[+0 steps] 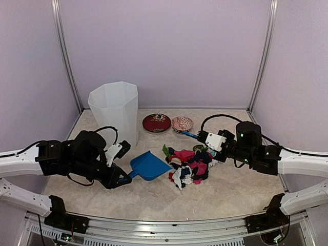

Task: Sweep away the paper scraps from the table
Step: Sweep the paper scraps into the dustpan.

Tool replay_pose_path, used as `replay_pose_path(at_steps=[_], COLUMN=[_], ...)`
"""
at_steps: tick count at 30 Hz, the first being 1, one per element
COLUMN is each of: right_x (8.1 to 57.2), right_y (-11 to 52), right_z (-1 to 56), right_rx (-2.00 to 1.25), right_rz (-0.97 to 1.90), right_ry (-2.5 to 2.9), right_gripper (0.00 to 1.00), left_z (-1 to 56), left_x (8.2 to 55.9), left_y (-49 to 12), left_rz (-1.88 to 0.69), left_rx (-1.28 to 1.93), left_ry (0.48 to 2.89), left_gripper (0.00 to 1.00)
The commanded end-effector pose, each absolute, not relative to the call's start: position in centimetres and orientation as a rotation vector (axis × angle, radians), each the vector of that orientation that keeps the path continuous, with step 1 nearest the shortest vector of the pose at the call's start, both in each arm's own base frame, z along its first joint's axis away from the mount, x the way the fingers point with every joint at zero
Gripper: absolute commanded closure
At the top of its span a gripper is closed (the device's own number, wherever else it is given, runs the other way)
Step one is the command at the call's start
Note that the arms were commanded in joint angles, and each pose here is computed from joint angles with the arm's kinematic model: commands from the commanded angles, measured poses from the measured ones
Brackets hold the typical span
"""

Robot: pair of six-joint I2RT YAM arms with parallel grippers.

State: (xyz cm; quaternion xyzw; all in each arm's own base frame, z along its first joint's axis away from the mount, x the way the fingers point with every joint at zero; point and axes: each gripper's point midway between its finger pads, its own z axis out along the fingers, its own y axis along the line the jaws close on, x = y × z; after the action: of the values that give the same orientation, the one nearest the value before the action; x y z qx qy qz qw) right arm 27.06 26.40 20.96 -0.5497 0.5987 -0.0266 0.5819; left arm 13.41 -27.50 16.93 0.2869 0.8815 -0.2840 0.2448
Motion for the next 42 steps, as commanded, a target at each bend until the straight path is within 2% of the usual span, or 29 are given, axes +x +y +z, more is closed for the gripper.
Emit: replay_pose_path(at_steps=[1, 9, 15, 18, 22, 27, 36, 42], right_x=[27.2, 28.6, 30.6, 30.9, 31.3, 31.7, 31.2, 29.9], right_y=[25.7, 21.7, 17.2, 16.5, 14.8, 13.2, 16.2, 19.5], right_z=[23.3, 21.9, 21.3, 19.7, 18.3, 17.3, 12.5, 11.5], right_rx=[-1.128, -0.875, -0.477, -0.403, -0.35, -0.34, -0.574, -0.738], right_rz=[0.007, -0.064, -0.025, -0.002, -0.117, -0.281, -0.21, -0.169], right_ry=[1.519, 1.826, 2.103, 2.215, 2.283, 2.326, 2.447, 2.452], right_gripper=[1.0, 1.0, 1.0, 1.0, 1.0, 1.0, 1.0, 1.0], left_z=[15.4, 12.6, 10.3, 9.4, 8.3, 7.5, 6.1, 5.0], left_x=[12.4, 10.5, 9.5, 8.8, 8.6, 8.9, 10.7, 12.2], left_y=[-27.5, -28.4, -29.1, -29.5, -30.2, -31.2, -32.4, -33.1], left_rz=[-0.789, -0.748, -0.63, -0.597, -0.587, -0.585, -0.608, -0.575], left_rx=[0.789, 0.855, 0.933, 0.992, 1.027, 1.047, 1.005, 0.976], left_ry=[2.465, 2.562, 2.578, 2.571, 2.574, 2.56, 2.573, 2.598], left_gripper=[1.0, 1.0, 1.0, 1.0, 1.0, 1.0, 1.0, 1.0])
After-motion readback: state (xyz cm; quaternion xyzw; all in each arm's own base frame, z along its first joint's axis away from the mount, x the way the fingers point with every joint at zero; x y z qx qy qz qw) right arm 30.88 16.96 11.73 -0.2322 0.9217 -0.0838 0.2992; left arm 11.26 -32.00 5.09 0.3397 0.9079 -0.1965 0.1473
